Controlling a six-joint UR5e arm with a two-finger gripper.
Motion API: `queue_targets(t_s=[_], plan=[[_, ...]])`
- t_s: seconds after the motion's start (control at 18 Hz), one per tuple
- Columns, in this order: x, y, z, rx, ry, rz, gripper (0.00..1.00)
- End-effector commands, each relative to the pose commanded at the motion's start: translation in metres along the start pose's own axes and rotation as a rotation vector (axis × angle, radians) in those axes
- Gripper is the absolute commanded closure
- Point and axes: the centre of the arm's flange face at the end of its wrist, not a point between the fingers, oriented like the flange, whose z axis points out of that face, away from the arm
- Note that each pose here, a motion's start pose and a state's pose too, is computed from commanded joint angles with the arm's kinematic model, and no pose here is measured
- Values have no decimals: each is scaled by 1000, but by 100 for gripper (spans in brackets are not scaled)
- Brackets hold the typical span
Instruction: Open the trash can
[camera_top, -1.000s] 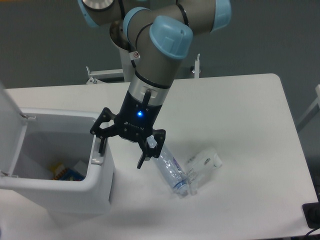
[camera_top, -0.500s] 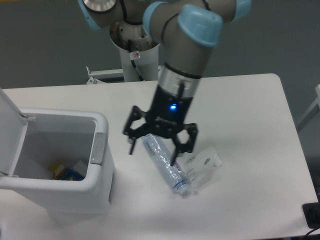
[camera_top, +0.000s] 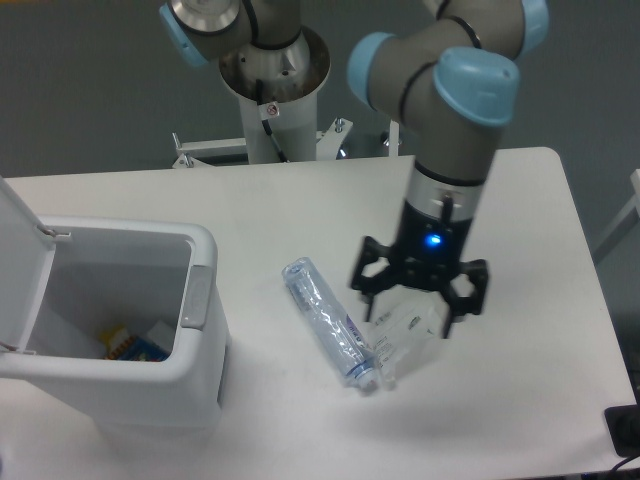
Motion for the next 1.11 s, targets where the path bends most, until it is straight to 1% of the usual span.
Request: queue_targets(t_s=[0.06, 0.17, 0.22, 0.28, 0.39, 0.5, 0.56, 0.78, 1.11], plan=[[-12, 9, -2, -3, -6, 4, 0], [-21, 20, -1, -27, 18, 72, 0], [-31, 35, 4, -76, 29, 95, 0], [-33, 43, 5, -122, 38, 134, 0], [-31, 56, 13, -233, 85, 202, 0], [-31, 63, 19, -315, 73, 214, 0], [-32, 65, 25, -332, 66, 220, 0], [-30, 59, 44, -327, 40, 240, 0], [-29, 59, 46, -327, 39, 245, 0]])
